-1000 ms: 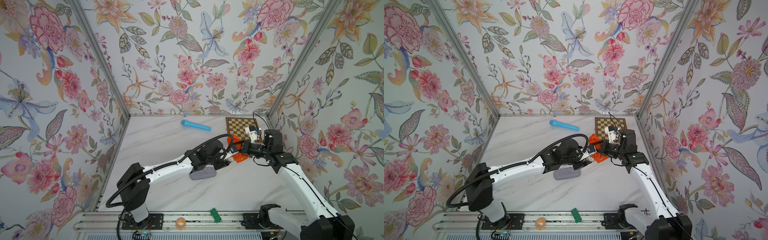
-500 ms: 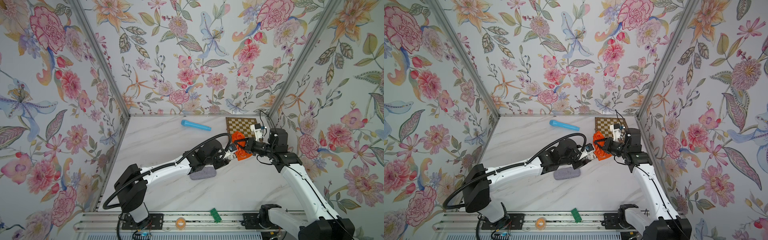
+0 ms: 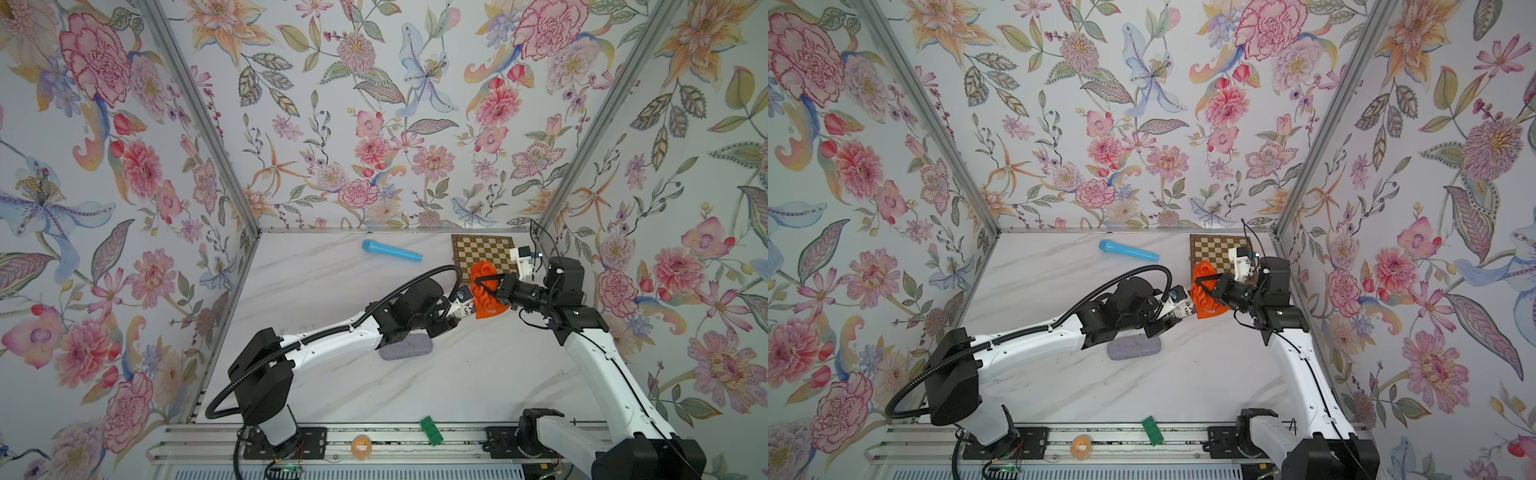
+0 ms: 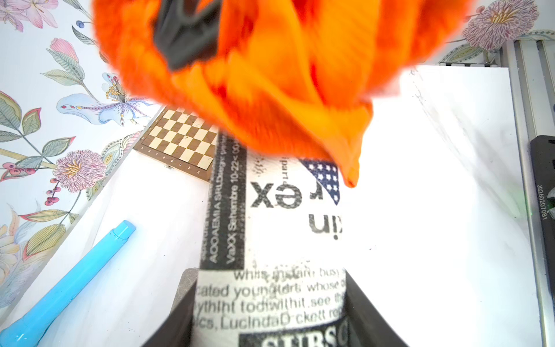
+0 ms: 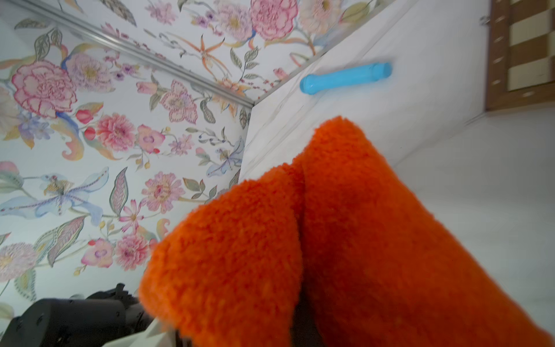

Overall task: Wipe the eyeglass case
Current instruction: Wipe the dirt from the eyeglass case.

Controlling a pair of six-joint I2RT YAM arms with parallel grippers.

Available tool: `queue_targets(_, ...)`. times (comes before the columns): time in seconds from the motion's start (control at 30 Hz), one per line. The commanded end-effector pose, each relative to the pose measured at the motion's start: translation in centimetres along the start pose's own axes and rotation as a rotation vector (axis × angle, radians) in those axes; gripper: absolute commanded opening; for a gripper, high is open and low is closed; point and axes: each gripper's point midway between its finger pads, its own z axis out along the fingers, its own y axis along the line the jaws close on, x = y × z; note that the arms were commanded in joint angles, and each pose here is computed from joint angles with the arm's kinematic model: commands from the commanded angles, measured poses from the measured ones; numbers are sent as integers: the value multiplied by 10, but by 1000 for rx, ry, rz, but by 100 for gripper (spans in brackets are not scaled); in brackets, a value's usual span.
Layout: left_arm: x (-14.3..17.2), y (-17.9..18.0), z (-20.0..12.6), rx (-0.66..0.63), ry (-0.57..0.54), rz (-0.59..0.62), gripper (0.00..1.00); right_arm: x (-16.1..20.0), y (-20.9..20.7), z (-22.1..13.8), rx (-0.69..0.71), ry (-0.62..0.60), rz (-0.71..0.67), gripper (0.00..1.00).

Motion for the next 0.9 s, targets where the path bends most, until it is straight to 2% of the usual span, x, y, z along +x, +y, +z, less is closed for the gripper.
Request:
queue_targets(0.0, -57, 13, -34, -47, -175, 30, 34, -8, 2, -12, 43, -5, -25, 0)
queue_targets(0.13, -38, 11, -32, -82, -94, 143, 35, -31, 24, -34, 66, -92, -80, 0)
queue_targets(0.2, -30, 14, -33, -144, -25, 272, 35, -42, 32, -47, 103, -131, -105, 0)
queue_targets(0.3, -16, 23, -28, -314, 94, 509, 32, -53, 49, -62, 152, -156, -160, 0)
queue_targets(0.37, -15, 26, -30, -389, 102, 606, 32, -56, 62, -67, 151, -155, -182, 0)
queue_targets(0.5, -32, 21, -37, -518, 24, 755, 32, -47, 82, -55, 120, -86, -210, 0)
queue_targets(0.6, -46, 15, -39, -584, -27, 820, 32, -23, 86, -22, 115, 15, -229, 0)
queue_targets(0.73, -52, 18, -39, -654, -45, 831, 32, 27, 70, 25, 81, 191, -184, 0)
queue_targets(0.87, -51, 25, -45, -677, -45, 805, 33, 47, 21, 23, 165, 242, -116, 0)
